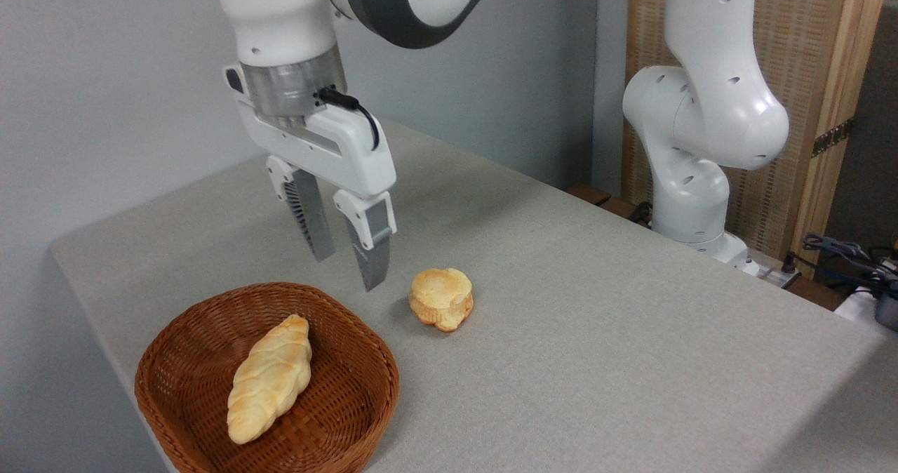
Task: Put bread into the basket
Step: 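Move the open gripper over the round golden bun and lower it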
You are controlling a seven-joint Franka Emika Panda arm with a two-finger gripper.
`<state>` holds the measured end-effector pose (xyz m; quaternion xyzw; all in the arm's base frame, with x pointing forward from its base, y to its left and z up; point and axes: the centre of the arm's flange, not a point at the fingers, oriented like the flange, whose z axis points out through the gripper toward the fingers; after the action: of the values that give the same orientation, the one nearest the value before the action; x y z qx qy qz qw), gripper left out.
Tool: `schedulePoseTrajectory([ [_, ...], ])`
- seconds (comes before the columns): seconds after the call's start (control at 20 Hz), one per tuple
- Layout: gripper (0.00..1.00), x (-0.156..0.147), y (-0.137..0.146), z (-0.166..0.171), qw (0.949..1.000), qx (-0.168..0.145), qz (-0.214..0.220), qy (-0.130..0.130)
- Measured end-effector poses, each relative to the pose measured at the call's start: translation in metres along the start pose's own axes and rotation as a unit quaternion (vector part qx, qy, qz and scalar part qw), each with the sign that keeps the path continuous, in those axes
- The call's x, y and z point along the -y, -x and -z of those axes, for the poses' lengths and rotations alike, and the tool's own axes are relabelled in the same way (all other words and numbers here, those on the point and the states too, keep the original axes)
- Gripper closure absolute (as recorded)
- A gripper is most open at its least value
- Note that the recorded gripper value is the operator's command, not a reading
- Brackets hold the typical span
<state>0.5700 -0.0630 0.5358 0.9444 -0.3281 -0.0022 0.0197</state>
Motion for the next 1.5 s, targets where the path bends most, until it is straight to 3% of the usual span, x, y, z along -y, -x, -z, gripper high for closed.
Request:
schedulePoseTrajectory([
  [0.75, 0.0, -0.037, 0.036, -0.093, 0.9939, 0.089, -0.033, 0.057],
  [1.4, 0.0, -0.046, 0.049, -0.125, 0.9893, 0.119, -0.038, 0.076],
  [1.5, 0.04, -0.047, 0.049, -0.127, 0.9889, 0.12, -0.039, 0.077],
])
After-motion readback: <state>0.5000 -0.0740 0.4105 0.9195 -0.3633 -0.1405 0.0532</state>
